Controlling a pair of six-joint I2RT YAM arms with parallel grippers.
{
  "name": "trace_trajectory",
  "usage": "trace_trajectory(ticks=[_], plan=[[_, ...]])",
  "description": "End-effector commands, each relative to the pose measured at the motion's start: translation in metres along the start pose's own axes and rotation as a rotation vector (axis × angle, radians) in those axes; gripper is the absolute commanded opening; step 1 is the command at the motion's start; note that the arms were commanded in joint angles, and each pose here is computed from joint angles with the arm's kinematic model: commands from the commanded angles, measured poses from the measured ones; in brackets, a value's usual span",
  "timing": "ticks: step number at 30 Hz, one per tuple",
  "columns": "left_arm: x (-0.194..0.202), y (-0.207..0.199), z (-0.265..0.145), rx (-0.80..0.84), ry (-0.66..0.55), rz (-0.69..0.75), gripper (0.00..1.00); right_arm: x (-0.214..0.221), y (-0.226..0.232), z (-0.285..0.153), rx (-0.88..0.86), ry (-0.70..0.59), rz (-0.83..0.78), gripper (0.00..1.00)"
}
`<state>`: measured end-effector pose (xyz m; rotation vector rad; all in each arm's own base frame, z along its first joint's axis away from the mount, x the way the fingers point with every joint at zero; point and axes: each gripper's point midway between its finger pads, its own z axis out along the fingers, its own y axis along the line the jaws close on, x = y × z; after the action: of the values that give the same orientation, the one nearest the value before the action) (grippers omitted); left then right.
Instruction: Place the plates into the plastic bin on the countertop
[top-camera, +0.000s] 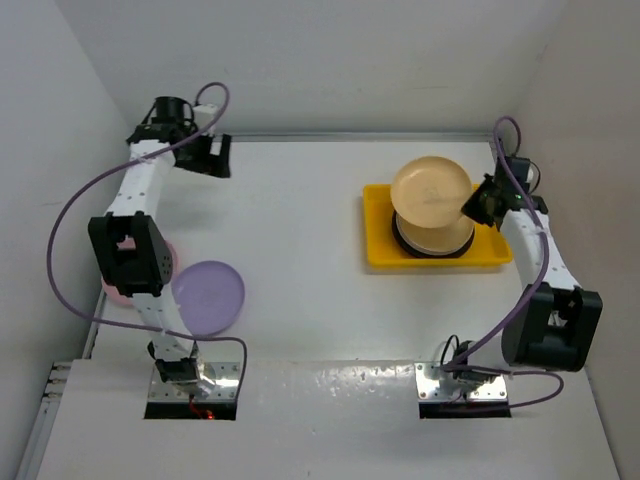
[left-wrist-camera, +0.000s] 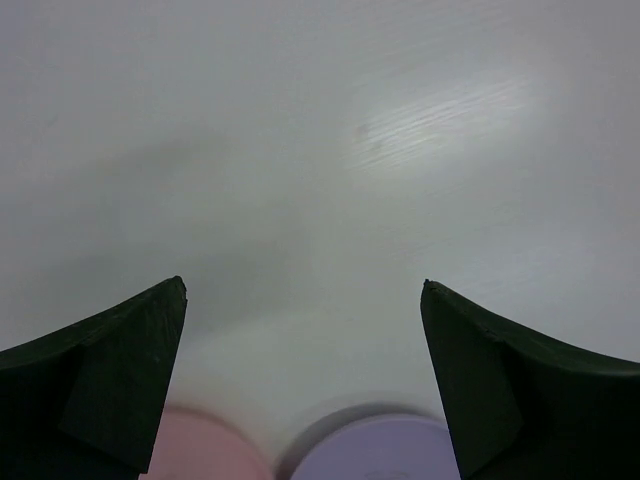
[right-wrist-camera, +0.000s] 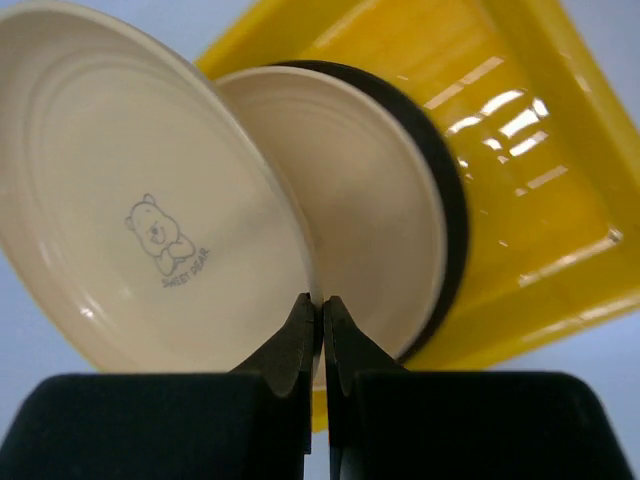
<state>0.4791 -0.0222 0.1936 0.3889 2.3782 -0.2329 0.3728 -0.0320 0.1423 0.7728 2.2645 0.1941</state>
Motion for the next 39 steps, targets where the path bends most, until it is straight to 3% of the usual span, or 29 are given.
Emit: trace_trajectory(ticks=[1,11,16,19,23,27,34,39], plan=[[0.023,0.079,-0.057,-0.282,0.016,-0.087,1.00,0.018,-0.041,-0.004,0.104,0.066,0.072,0.00],[0.036,0.149,-0.130,-0.400,-0.070,-0.152,1.00,0.016,-0.055,0.017,0.133,0.106,0.085,0.03],[0.068,0.176,-0.152,-0.490,-0.008,-0.182,1.00,0.020,-0.062,0.016,0.195,0.153,0.031,0.56],[0.128,0.205,-0.161,-0.593,0.091,-0.335,0.97,0.021,-0.066,0.012,0.218,0.152,-0.020,0.67],[0.231,0.222,-0.155,-0.643,0.240,-0.531,0.95,0.008,-0.065,0.003,0.251,0.112,-0.090,0.70],[0.294,0.220,-0.140,-0.643,0.338,-0.589,0.88,-0.008,-0.040,-0.008,0.219,0.040,-0.177,0.70],[0.344,0.240,-0.134,-0.715,0.395,-0.648,0.82,-0.016,0.015,-0.019,0.114,-0.014,-0.263,0.70],[0.361,0.221,-0.100,-0.542,0.426,-0.654,0.57,-0.014,0.047,-0.032,0.043,-0.057,-0.328,0.70]])
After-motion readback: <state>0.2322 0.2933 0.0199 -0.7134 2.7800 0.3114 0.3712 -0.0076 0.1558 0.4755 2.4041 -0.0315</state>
